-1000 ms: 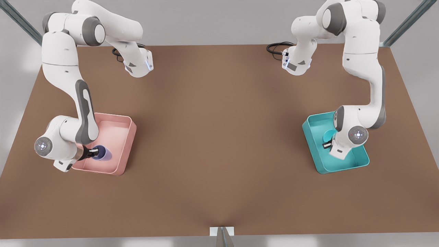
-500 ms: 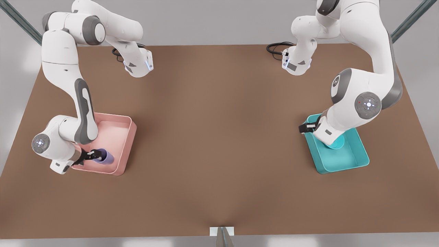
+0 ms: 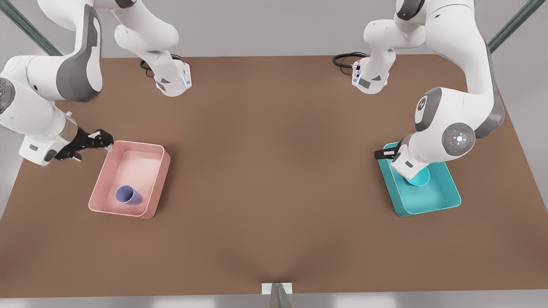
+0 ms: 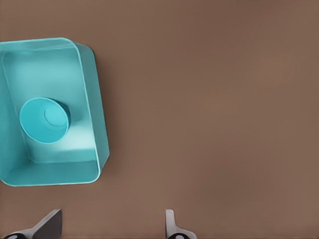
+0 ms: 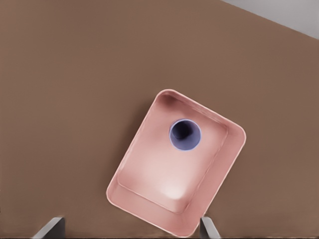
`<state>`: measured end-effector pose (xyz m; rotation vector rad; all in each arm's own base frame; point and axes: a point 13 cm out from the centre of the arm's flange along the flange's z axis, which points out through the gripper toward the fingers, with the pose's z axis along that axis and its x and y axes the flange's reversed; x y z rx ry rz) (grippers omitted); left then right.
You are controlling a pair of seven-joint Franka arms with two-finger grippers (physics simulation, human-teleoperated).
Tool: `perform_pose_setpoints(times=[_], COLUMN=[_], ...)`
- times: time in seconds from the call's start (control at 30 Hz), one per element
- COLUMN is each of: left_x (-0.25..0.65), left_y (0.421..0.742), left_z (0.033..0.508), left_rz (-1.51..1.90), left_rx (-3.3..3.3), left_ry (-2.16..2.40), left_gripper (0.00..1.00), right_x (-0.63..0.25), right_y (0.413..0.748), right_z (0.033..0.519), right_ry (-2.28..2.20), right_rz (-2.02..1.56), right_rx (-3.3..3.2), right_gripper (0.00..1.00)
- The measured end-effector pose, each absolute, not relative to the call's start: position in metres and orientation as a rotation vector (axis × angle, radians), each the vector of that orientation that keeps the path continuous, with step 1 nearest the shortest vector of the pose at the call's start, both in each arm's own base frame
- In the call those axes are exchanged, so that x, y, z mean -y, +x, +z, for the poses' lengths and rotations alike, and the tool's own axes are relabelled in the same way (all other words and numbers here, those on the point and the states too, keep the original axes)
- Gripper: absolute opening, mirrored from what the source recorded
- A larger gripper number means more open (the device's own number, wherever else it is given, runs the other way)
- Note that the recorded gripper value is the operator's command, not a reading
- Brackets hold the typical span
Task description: Put the bowls and cups in different boxes
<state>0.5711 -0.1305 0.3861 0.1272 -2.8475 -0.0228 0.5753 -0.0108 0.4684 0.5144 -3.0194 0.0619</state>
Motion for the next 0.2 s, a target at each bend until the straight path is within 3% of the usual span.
perform_pose_setpoints(times=[0.2], left_x=[0.129], left_y=[0.570], left_z=[0.385], left_rz=[-0.025], left_rx=[2.840], left_ry=[0.124], left_gripper=[1.00], right_x=[0.019], right_y=[0.556], right_z=[0.465], right_ry=[0.340], right_rz=[0.087], right_rx=[2.987], right_gripper=[1.00])
